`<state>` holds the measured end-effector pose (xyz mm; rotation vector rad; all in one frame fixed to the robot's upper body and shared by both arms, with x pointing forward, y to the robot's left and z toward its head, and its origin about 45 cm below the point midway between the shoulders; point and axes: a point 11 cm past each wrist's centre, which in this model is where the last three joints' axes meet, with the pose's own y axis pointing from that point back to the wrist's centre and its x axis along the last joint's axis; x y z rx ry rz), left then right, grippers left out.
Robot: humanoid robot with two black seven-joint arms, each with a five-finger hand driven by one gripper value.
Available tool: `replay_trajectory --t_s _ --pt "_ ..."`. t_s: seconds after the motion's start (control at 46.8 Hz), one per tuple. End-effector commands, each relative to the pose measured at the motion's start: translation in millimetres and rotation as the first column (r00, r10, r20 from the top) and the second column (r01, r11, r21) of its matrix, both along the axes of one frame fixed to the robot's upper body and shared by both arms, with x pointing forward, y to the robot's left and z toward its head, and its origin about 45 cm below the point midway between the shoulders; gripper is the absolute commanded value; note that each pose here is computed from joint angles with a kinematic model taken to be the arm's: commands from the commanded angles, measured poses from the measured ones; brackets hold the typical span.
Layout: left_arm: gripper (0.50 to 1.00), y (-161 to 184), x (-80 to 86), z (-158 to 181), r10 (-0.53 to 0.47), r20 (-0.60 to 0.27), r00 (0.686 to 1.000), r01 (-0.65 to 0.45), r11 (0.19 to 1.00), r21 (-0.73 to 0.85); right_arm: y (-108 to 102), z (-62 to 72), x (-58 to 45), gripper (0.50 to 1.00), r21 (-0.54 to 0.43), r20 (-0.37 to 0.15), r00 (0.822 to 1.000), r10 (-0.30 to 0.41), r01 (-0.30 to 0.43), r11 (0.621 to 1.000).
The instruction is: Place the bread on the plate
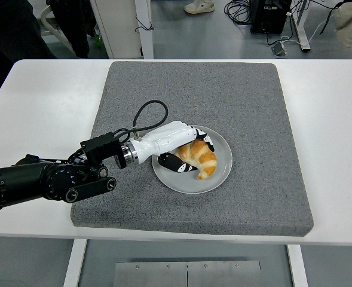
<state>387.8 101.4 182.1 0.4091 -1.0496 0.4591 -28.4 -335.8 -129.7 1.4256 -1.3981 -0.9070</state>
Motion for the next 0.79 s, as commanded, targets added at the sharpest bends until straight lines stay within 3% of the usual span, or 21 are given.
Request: replay_trajectory --t_s 0.0,0.128,0.235,0.769 --pt "0.502 1.3 0.9 0.5 0.005 0.000 1.000 -0.005 1.000 -0.001 0.9 -0.1 0.1 1.000 0.002 0.001 1.000 -0.002 0.002 1.000" --pt "0.623 4.3 2.9 1.7 0.017 -0.002 1.000 -0.017 1.000 -0.005 1.4 -0.2 1.0 1.000 0.004 0.002 1.000 -0.001 0.001 1.000" --pt "0.693 5.8 4.7 2.6 0.035 -0.014 0.999 -0.035 0.999 -0.019 2.0 -0.2 0.9 1.000 0.005 0.002 1.000 0.000 0.000 1.000" --pt "0.798 6.3 5.3 1.8 0.051 -0.030 0.998 -0.051 0.998 -0.029 2.0 -0.2 1.8 1.000 0.005 0.003 1.000 0.000 0.000 1.000"
